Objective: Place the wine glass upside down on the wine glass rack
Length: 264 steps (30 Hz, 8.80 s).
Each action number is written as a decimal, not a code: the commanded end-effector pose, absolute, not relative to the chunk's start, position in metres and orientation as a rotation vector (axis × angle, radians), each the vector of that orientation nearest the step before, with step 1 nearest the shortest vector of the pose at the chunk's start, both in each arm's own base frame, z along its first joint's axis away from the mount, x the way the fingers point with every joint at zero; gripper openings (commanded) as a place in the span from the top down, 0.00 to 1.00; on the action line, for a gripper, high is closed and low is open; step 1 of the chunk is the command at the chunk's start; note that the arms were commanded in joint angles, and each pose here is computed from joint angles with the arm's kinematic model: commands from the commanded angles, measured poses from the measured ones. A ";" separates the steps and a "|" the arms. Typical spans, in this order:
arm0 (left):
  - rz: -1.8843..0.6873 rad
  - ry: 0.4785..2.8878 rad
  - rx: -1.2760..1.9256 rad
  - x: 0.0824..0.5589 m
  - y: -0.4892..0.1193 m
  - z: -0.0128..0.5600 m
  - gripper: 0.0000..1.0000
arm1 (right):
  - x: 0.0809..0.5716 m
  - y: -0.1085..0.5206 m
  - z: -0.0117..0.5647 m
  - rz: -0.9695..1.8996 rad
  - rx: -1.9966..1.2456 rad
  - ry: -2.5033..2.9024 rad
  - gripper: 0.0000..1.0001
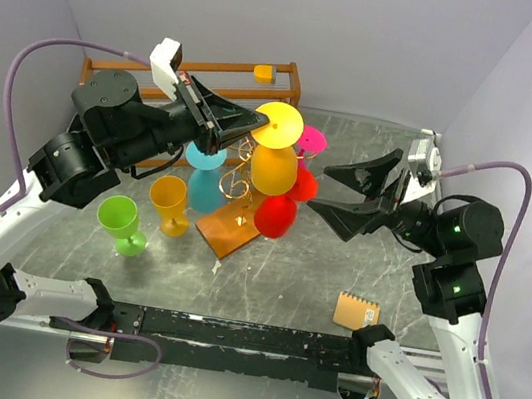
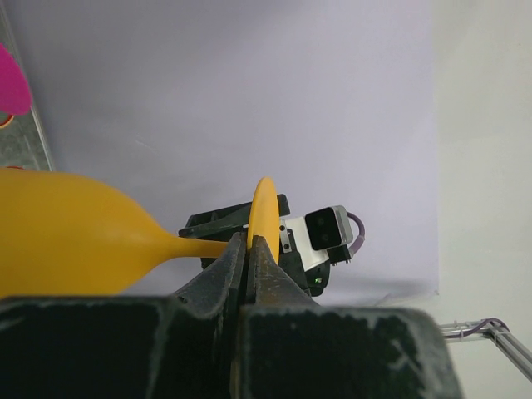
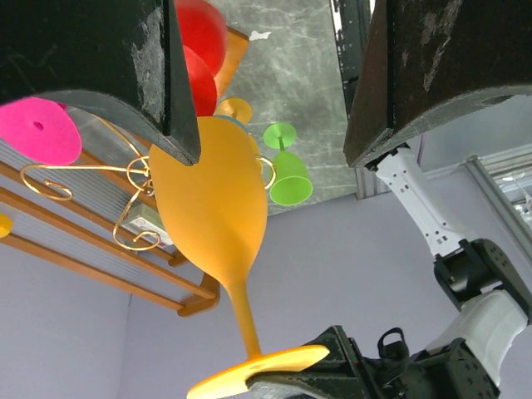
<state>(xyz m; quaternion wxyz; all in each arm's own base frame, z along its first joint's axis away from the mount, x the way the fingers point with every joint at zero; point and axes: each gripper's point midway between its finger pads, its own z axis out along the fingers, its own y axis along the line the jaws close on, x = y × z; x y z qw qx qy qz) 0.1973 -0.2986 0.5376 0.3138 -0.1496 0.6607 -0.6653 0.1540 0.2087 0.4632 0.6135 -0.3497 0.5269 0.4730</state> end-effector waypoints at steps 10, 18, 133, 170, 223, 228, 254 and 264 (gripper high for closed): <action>-1.591 1.551 -0.390 0.211 -0.263 0.561 0.93 | 0.174 0.205 0.456 1.050 -0.709 1.271 0.30; -1.339 1.404 -0.433 0.237 -0.228 0.580 0.93 | 0.182 0.206 0.452 1.050 -0.682 1.286 0.30; -1.075 1.611 -1.058 0.357 -0.167 0.372 0.88 | 0.227 0.202 0.412 0.997 -0.489 1.443 0.31; -0.237 1.787 -0.454 0.273 -0.058 0.307 0.28 | 0.230 0.203 0.409 0.998 -0.493 1.437 0.31; 0.124 2.038 -0.499 0.283 -0.011 0.263 0.93 | 0.236 0.198 0.411 0.975 -0.437 1.447 0.31; 0.073 1.817 -0.521 0.269 0.003 0.326 0.93 | 0.243 0.193 0.410 0.958 -0.371 1.447 0.31; -0.606 1.127 -0.045 0.198 -0.078 0.538 0.93 | 0.247 0.257 0.476 1.402 -0.316 1.293 0.30; -0.764 1.014 0.094 0.204 -0.114 0.564 0.93 | 0.260 0.270 0.498 1.507 0.084 1.241 0.30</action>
